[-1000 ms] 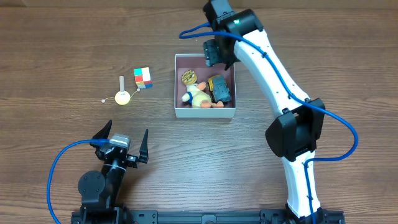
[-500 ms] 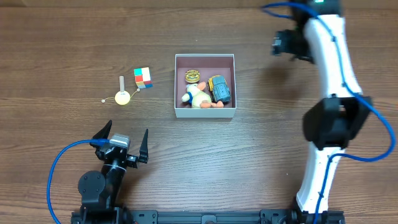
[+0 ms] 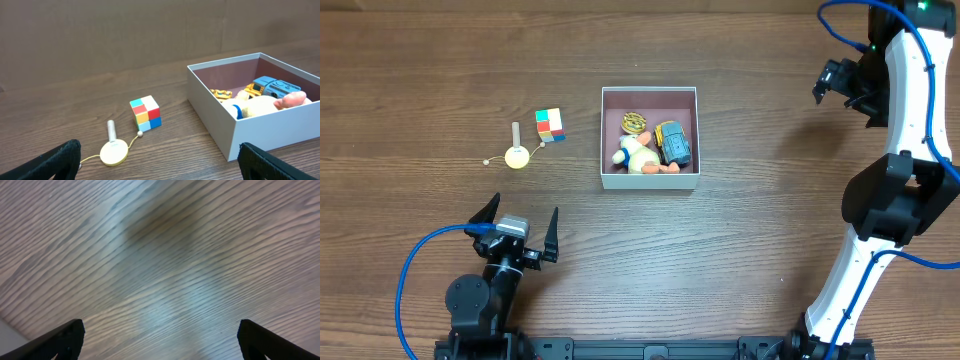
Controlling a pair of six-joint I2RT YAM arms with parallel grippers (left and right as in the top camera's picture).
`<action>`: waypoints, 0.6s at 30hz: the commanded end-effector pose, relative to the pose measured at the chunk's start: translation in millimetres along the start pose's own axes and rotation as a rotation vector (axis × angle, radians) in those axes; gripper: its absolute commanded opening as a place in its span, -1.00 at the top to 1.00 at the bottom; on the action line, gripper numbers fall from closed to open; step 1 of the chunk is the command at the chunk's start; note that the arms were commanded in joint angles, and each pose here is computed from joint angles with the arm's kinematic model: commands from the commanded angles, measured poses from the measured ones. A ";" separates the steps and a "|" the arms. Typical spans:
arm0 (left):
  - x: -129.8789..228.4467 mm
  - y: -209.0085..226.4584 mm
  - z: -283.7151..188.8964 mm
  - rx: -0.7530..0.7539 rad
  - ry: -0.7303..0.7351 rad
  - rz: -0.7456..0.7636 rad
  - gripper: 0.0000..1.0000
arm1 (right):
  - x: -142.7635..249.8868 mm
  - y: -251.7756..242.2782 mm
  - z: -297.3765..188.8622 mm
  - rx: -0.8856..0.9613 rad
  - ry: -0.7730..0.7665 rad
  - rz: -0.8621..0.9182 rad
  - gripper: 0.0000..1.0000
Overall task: Pack container
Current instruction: 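Retract the right arm away from the box to the right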
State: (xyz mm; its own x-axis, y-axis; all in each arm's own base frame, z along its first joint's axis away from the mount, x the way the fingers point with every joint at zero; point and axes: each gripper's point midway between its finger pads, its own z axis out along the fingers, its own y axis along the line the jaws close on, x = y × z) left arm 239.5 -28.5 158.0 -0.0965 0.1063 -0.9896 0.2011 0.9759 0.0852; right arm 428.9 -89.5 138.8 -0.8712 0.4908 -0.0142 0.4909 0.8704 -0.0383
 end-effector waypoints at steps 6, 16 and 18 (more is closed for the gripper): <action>-0.1 -0.2 -0.3 0.002 -0.006 0.020 -0.99 | 10.7 17.0 -11.5 -0.051 0.000 -0.071 -1.00; -0.1 -0.2 -0.3 0.002 -0.006 0.020 -1.00 | 23.7 18.8 4.1 -0.030 0.063 -0.086 -1.00; -0.1 -0.2 -0.3 0.002 -0.006 0.020 -1.00 | 23.8 18.9 4.1 -0.030 0.063 -0.086 -1.00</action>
State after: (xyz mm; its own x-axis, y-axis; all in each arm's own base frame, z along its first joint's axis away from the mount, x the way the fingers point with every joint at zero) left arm 239.5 -28.5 158.1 -0.0961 0.1063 -0.9897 0.2010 0.9759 0.0853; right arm 417.7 -61.4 121.0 -0.9056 0.4161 0.0816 0.4161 0.9091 -0.0177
